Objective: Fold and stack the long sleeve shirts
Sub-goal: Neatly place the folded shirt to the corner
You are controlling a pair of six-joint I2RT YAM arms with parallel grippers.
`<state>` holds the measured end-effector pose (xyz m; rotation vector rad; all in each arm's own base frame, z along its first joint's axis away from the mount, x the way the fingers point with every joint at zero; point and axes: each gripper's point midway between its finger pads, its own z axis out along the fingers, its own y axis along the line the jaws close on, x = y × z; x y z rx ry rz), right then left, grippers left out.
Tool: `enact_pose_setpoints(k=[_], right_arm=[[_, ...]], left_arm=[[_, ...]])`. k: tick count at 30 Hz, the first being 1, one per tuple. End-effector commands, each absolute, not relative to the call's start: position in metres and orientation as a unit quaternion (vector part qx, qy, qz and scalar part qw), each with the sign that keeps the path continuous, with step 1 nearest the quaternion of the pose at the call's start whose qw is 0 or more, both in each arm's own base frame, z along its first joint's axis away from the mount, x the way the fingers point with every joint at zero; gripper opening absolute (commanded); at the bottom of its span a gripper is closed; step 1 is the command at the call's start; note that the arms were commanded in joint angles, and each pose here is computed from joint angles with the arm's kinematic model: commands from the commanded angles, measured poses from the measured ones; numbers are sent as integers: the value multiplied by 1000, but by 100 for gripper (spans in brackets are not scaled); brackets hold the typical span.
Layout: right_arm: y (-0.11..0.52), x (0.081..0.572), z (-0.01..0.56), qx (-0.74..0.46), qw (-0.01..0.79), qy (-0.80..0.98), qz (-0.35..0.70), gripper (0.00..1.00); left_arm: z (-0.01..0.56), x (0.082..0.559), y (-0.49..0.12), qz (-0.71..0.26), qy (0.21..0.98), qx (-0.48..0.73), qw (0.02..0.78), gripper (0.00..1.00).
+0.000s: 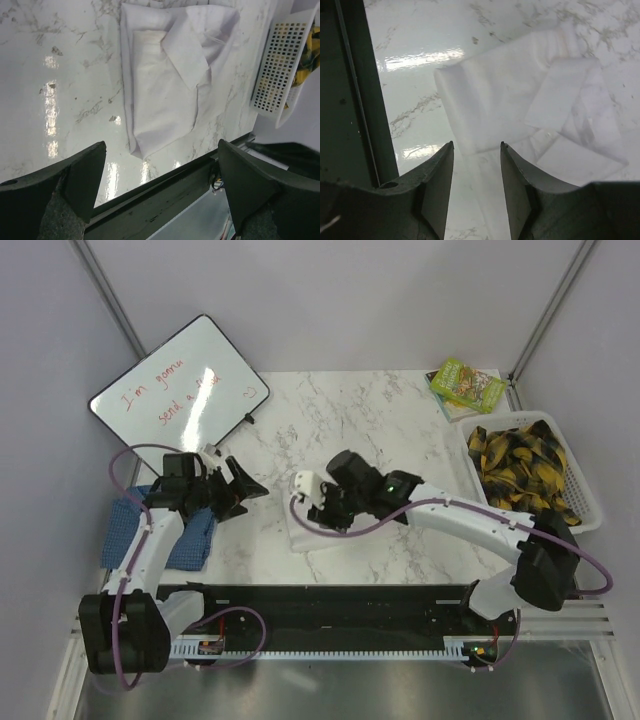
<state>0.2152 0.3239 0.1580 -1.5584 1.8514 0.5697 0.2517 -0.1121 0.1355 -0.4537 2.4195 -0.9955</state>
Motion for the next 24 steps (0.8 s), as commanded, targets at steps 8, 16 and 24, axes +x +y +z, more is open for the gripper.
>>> enact_pose_setpoints(k=[8,16,24], right_arm=[[407,183,87,-733,339,580,107,44],[424,174,59,-759,326,555,102,41],[419,181,29,-764,310,560,84,35]], left_arm=[[99,262,-99,-320,896,-249,181,99],[93,264,-98,-316,896,-261,171,99],[86,254,-99,-315,896,-268,159,99]])
